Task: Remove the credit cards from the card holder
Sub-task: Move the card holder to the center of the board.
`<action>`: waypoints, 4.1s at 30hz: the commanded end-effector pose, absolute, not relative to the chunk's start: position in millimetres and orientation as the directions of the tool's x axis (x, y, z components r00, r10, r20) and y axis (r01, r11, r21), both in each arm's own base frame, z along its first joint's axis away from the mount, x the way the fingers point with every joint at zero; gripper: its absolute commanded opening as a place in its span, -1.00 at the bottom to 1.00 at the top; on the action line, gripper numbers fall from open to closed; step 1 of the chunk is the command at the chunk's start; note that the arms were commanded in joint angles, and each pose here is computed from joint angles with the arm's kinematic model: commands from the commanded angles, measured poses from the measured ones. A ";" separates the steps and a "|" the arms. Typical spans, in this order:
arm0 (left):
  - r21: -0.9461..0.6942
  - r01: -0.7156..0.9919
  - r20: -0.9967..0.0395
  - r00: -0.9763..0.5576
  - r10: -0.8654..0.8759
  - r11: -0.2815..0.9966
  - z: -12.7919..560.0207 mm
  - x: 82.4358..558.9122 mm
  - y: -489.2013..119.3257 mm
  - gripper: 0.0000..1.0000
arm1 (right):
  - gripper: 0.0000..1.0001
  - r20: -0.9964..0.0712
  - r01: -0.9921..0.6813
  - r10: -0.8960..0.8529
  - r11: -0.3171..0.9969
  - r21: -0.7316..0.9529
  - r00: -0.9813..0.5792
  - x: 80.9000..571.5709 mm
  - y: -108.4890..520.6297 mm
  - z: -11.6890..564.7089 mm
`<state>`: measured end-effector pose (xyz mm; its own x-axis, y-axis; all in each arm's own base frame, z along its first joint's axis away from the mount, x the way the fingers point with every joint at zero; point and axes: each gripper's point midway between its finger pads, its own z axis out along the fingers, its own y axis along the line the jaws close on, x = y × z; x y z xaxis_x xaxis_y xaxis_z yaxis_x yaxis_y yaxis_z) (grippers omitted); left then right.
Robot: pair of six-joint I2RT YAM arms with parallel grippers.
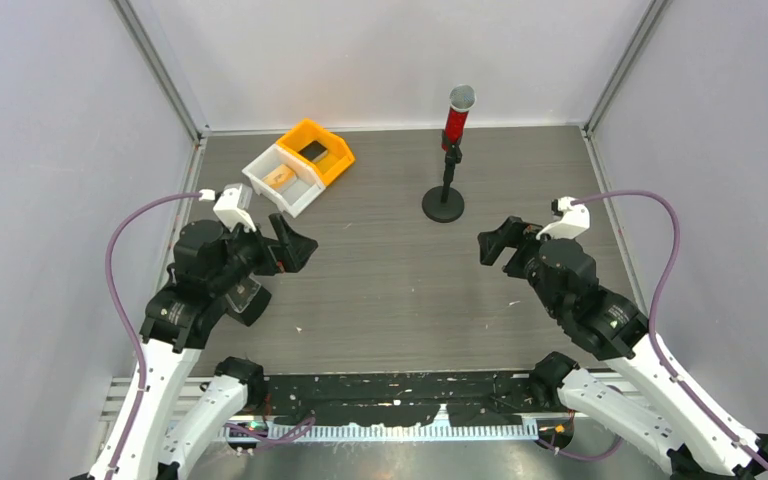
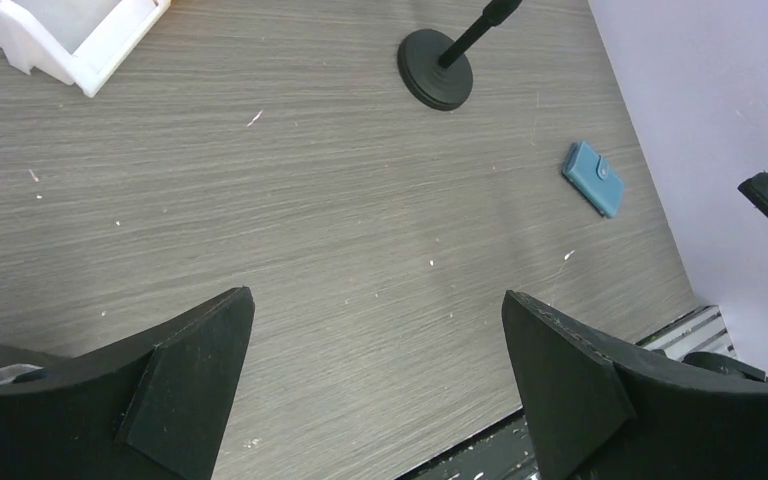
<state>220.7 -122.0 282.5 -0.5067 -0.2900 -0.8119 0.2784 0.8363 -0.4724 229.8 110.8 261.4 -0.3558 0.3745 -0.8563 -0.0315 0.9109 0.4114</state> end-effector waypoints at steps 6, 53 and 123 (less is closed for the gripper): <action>-0.452 0.308 -0.831 -0.487 -0.269 0.837 282.5 218.2 -121.6 0.99 | 0.91 -0.840 0.012 0.440 0.888 0.460 -0.316 234.6 107.8 273.3; -0.267 0.183 -0.893 -0.417 -0.171 0.946 251.9 207.5 -83.7 0.99 | 0.06 -0.614 0.802 0.678 0.585 0.119 -0.404 320.5 -88.3 73.1; -0.532 0.398 -0.754 -0.624 -0.205 0.747 238.0 195.0 -162.5 0.93 | -0.87 -0.208 0.115 0.332 0.737 0.666 -0.920 238.6 230.9 82.2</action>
<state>195.7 -139.7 228.2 -0.5962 -0.1663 -0.7854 0.3481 0.8281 -0.4395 246.1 219.7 74.2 -0.9001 0.3827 -0.2084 0.1857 0.7695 0.6110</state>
